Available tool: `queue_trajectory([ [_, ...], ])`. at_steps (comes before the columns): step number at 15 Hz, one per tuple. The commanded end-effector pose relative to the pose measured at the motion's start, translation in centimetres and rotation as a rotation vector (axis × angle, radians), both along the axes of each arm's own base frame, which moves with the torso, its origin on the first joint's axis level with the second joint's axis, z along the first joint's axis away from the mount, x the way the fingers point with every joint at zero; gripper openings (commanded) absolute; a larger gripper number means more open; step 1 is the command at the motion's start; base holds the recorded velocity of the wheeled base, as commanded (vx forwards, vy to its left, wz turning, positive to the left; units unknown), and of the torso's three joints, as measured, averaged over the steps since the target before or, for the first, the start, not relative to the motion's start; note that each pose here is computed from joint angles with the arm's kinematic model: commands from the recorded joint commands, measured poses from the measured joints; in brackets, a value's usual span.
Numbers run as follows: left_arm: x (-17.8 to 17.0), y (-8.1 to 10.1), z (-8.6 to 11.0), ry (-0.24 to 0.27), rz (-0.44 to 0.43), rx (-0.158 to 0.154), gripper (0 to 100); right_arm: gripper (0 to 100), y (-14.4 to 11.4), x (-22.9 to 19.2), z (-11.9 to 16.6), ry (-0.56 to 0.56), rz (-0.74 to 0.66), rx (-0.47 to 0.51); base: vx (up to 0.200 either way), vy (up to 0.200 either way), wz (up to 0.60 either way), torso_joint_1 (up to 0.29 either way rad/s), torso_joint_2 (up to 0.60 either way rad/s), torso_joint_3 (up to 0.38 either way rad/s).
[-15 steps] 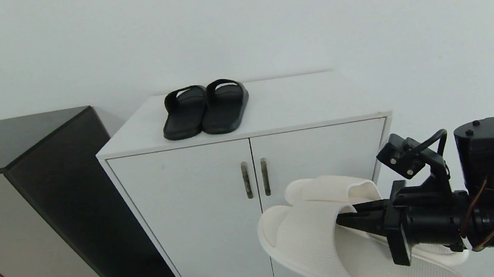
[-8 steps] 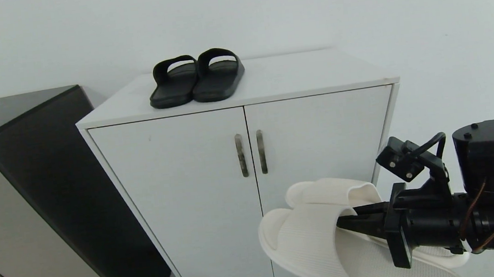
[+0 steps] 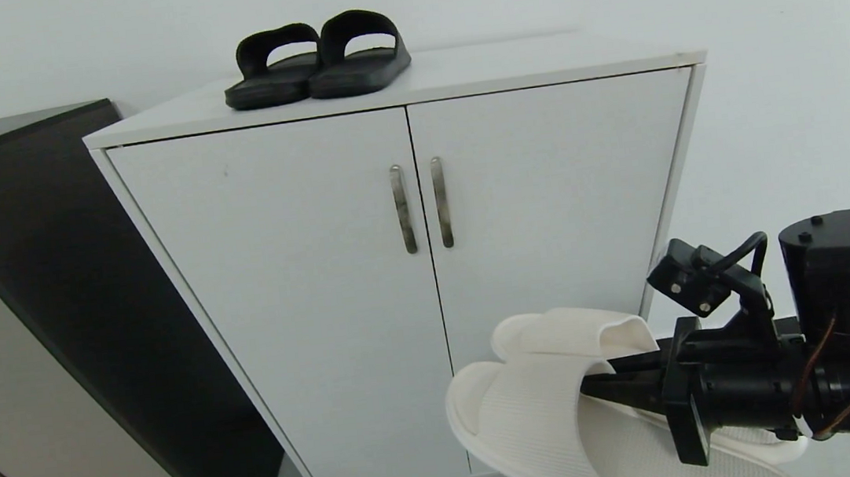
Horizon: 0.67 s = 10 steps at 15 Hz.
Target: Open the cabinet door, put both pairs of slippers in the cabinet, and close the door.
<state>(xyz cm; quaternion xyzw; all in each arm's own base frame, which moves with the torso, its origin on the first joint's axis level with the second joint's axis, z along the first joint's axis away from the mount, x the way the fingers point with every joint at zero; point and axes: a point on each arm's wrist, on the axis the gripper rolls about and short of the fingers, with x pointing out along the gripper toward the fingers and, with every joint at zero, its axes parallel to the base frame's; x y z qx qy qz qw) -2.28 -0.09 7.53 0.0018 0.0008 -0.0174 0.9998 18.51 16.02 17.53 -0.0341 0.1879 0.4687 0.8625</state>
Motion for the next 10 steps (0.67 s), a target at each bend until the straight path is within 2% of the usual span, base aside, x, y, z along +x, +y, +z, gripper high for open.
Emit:
queue_trajectory([
  [1,0.0,0.0,0.02,-0.002,0.001,-0.001,0,0,-0.03,-0.05,-0.07,0.001,0.001,-0.001,0.0,0.0,0.0,-0.027,0.33,0.3],
  [4,0.0,0.0,0.0,0.0,0.0,-0.001,0,0,-0.03,-0.05,-0.07,0.001,0.001,-0.001,0.0,0.0,0.0,-0.006,0.12,0.108],
  [5,-0.01,0.0,0.04,-0.001,0.0,-0.008,100,0,-0.03,-0.05,-0.07,0.001,0.001,-0.001,0.0,0.0,0.0,0.0,0.0,0.0],
  [9,0.0,-0.02,0.03,0.001,-0.007,0.002,100,0,0.02,-0.11,-0.11,0.002,0.004,-0.002,0.0,0.0,0.0,0.0,0.0,0.0],
  [10,0.14,-0.05,0.12,0.018,-0.019,0.05,100,0,0.04,-0.09,0.0,-0.013,0.009,0.001,0.0,0.0,0.0,0.0,0.0,0.0],
])
